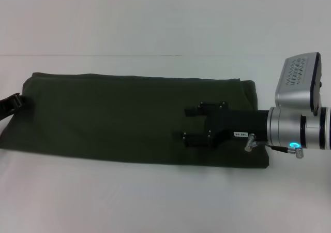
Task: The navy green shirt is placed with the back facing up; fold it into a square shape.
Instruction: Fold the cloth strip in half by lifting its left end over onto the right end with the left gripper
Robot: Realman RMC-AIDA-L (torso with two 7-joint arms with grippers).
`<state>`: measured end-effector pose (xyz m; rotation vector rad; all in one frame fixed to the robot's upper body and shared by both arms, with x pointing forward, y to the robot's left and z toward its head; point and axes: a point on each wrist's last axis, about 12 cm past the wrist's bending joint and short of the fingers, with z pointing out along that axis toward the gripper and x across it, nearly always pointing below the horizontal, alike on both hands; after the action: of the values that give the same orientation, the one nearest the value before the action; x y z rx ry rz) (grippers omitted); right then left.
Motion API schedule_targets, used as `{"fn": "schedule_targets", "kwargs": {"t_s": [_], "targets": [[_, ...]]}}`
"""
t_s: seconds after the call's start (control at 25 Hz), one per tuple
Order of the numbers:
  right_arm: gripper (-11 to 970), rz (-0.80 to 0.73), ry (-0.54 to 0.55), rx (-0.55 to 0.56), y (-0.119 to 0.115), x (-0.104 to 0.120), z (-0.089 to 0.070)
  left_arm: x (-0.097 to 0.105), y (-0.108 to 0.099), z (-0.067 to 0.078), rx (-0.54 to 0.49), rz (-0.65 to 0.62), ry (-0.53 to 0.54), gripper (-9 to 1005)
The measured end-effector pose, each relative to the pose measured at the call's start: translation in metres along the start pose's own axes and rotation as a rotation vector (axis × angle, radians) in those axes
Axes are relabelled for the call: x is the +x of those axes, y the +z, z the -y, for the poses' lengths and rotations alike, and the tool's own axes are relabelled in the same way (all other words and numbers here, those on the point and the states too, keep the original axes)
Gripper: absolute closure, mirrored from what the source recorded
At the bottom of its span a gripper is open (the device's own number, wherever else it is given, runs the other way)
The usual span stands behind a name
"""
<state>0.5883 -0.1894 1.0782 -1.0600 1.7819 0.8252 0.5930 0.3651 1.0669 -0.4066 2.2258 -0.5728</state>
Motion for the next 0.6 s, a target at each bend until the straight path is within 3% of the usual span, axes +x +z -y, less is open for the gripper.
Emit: {"fn": "schedule_targets", "kwargs": {"t_s": [0.12,0.32,0.6], "targets": [[171,0.000,0.001,0.000,0.000,0.000,0.000,0.001,0.000,0.001,0.005,-0.002,0.001,905],[171,-0.002,-0.003,0.000,0.000,0.000,0.000,-0.002,-0.001,0.005,0.023,0.001,0.009,700],[172,-0.002,-0.001,0.000,0.000,0.001,0.000,-0.017,-0.017,0.007,0.080,0.066,-0.002,458]]}}
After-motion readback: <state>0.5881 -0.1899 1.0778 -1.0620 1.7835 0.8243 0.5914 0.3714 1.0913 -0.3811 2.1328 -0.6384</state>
